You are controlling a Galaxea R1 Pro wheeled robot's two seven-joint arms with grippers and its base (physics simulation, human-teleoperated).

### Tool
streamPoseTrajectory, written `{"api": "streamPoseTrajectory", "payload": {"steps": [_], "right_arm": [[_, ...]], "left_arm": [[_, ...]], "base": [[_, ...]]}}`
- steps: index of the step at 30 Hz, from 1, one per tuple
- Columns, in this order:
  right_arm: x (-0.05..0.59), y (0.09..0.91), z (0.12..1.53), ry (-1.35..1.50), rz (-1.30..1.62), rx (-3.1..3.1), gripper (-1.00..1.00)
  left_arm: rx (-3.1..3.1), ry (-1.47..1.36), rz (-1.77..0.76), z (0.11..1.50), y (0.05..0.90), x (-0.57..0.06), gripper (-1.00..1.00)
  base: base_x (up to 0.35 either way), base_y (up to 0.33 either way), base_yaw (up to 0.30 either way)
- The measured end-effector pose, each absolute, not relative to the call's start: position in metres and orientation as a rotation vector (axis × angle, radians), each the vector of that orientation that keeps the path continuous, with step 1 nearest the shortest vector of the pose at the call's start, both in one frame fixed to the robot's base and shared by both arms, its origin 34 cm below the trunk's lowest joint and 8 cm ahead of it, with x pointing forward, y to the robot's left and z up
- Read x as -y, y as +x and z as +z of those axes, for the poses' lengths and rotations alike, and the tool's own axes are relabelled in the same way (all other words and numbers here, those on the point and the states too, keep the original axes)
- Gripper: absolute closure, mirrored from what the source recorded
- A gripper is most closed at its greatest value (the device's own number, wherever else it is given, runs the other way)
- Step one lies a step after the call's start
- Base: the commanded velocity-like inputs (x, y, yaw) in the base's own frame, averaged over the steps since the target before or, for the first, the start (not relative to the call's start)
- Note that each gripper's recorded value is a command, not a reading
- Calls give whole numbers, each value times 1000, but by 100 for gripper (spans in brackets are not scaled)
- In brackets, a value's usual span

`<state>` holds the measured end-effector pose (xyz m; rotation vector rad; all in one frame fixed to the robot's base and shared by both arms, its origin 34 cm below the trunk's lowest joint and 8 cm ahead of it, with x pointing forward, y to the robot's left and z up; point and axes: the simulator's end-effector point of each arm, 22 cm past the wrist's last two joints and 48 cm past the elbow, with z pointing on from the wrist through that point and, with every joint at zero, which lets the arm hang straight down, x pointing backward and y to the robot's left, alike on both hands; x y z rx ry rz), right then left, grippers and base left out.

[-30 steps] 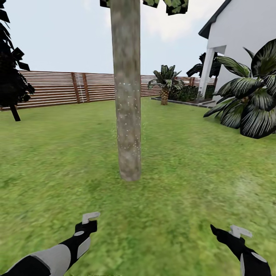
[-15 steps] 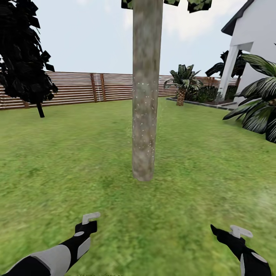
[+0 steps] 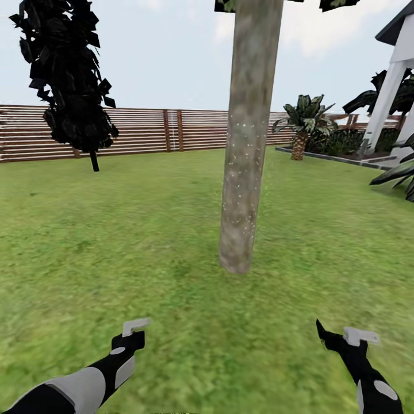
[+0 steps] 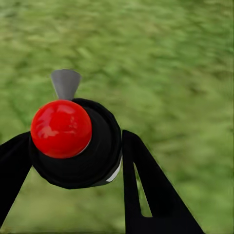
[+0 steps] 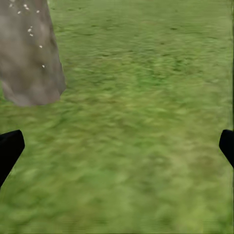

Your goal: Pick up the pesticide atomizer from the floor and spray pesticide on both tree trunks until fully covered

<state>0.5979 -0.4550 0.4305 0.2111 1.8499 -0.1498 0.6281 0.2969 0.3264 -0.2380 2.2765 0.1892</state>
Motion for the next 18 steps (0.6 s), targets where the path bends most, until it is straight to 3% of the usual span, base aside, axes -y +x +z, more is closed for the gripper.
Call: {"api": "streamPoseTrajectory", "payload": {"steps": [14,18], "right_arm": [[439,597,418,193,-123,-1837,-100],[438,596,416,193,-121,-1841,-100]], "left_arm": [[-2286,-238,191,321,626,-297,100],[-2288,-239,190,320,626,-297,100]], "base": [[0,0,266],[-136,103,190]]}}
